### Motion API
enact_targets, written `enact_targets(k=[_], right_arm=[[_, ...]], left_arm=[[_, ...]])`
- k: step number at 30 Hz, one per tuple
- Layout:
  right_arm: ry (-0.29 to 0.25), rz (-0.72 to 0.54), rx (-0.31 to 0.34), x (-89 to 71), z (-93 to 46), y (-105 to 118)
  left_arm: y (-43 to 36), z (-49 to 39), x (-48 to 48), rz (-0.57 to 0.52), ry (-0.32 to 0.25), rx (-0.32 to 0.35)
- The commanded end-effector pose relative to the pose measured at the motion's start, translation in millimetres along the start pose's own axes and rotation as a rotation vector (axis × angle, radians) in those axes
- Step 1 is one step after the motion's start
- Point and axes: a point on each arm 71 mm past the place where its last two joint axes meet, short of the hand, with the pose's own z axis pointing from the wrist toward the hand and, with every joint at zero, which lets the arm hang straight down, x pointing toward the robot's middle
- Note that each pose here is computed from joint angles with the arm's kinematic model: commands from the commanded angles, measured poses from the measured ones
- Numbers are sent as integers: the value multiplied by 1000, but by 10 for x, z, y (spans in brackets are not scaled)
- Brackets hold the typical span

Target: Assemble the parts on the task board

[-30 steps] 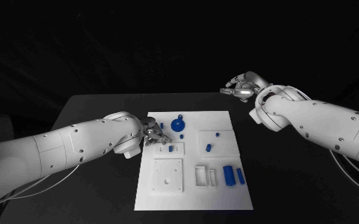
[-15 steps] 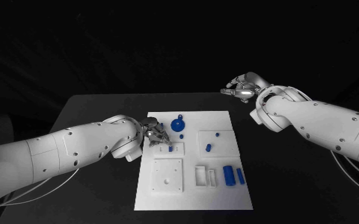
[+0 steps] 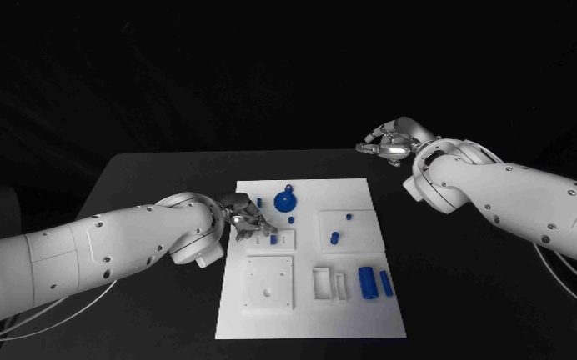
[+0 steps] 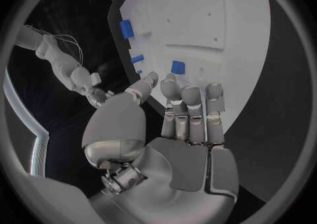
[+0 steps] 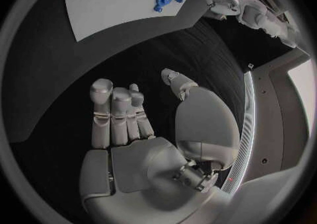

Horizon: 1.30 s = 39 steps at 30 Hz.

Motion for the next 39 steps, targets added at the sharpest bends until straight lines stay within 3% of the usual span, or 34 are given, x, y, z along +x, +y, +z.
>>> enact_targets(k=[1, 9, 16, 21, 39], right_arm=[[14, -5, -7, 16, -7, -5], [18, -5, -2, 32, -23, -37], [18, -6, 1, 31, -27, -52], [19, -6, 1, 34, -27, -50], [21, -5, -2, 51, -21, -33]], left_arm=[[-5, -30, 34, 35, 21, 7], [26, -54, 88, 121, 79, -41], [18, -36, 112, 194, 93, -75], [-12, 1, 116, 241, 82, -88], [-125, 78, 172, 251, 86, -92]])
